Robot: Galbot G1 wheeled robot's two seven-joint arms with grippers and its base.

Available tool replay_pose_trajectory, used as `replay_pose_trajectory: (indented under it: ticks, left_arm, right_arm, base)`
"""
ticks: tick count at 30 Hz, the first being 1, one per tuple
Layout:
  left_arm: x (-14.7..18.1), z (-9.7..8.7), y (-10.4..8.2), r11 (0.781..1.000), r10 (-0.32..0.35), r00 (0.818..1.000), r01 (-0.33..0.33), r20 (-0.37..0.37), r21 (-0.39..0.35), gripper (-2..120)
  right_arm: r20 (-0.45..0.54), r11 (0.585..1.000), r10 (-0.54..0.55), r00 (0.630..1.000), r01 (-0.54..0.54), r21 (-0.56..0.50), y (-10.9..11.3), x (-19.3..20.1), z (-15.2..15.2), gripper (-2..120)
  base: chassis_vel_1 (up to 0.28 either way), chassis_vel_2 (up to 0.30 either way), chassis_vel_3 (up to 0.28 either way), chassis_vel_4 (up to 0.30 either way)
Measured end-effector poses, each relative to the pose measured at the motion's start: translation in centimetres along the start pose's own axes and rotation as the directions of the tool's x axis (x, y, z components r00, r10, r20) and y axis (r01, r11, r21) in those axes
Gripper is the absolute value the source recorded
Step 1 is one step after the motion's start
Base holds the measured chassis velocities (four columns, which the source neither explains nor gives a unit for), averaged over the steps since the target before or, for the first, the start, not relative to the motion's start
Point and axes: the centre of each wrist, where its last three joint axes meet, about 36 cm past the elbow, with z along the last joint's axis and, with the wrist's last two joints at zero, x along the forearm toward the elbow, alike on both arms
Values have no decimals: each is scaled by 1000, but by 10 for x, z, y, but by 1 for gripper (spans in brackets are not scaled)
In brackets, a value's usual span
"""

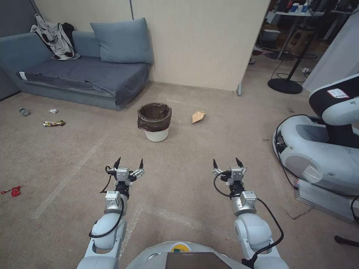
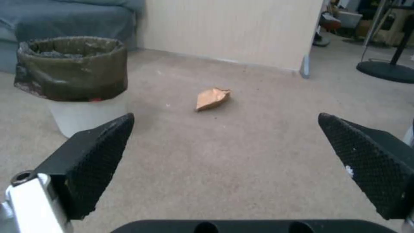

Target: Pick up the trash bin, then pick up the garbage from the floor and place it into the trash bin.

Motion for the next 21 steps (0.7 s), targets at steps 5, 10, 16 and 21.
replay_pose_trajectory:
  ticks: [5,10,16,21]
  left_arm:
    - [0,0,0,1000,0,1000,0,0,0,100]
    - [0,0,0,1000,0,1000,0,0,0,100]
    - [0,0,0,1000,0,1000,0,0,0,100]
    - [0,0,0,1000,0,1000,0,0,0,100]
  right_arm:
    - [0,1000,0,1000,0,0,0,0,0,100]
    - [0,1000,0,1000,0,0,0,0,0,100]
    - [0,1000,0,1000,0,0,0,0,0,100]
    - [0,1000,0,1000,0,0,0,0,0,100]
  base:
    - [0,0,0,0]
    - [0,0,0,0]
    - [0,0,0,0]
    - [0,0,0,0]
